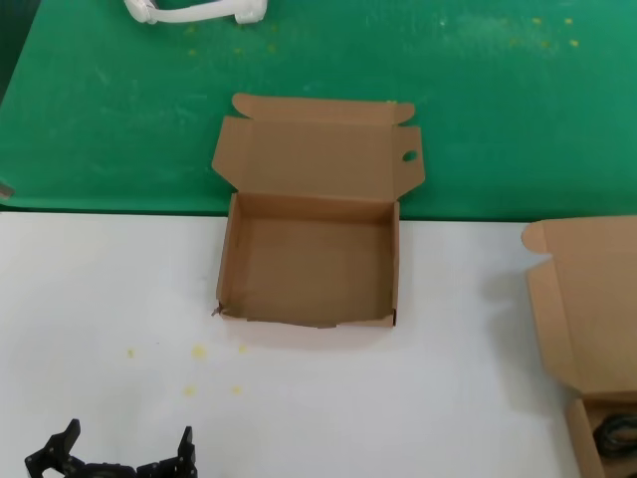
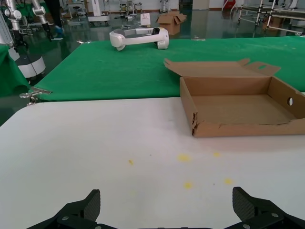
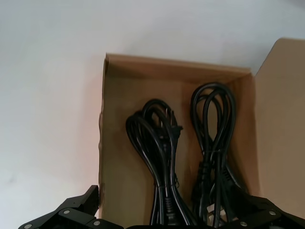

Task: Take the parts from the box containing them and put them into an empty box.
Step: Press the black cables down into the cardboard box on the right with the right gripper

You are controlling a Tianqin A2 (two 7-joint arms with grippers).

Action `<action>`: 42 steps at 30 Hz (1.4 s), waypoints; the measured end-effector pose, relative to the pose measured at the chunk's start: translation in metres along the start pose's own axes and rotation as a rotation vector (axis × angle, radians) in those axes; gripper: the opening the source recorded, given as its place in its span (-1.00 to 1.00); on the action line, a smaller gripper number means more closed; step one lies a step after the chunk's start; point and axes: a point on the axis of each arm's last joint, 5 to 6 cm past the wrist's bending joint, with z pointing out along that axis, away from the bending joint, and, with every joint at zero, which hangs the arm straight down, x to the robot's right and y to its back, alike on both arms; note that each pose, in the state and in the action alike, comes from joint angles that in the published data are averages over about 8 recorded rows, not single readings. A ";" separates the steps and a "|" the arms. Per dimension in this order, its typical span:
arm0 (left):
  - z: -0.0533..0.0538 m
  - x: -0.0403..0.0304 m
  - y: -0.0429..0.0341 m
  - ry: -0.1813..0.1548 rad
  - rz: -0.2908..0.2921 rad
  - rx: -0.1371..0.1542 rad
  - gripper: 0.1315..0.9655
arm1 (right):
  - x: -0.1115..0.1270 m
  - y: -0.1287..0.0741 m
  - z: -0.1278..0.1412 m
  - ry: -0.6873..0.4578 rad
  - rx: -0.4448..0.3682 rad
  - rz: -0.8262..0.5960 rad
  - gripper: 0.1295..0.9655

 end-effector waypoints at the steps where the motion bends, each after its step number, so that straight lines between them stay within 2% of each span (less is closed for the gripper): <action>1: 0.000 0.0000 0.0000 0.000 0.000 0.000 1.00 | 0.001 0.000 0.002 -0.004 -0.008 -0.003 0.99; 12: 0.000 0.0000 0.0000 0.000 0.000 0.000 1.00 | 0.016 -0.001 0.013 -0.002 -0.036 -0.004 0.85; 15: 0.000 0.0000 0.0000 0.000 0.000 0.000 1.00 | 0.019 -0.004 0.011 0.000 -0.034 0.003 0.85; 23: 0.000 0.0000 0.0000 0.000 0.000 0.000 1.00 | 0.019 -0.012 -0.005 -0.002 -0.029 0.032 0.59; 33: 0.000 0.0000 0.0000 0.000 0.000 0.000 1.00 | 0.032 -0.011 -0.019 0.027 -0.046 0.044 0.69; 42: 0.000 0.0000 0.0000 0.000 0.000 0.000 1.00 | 0.049 -0.010 -0.003 0.036 -0.035 0.029 0.90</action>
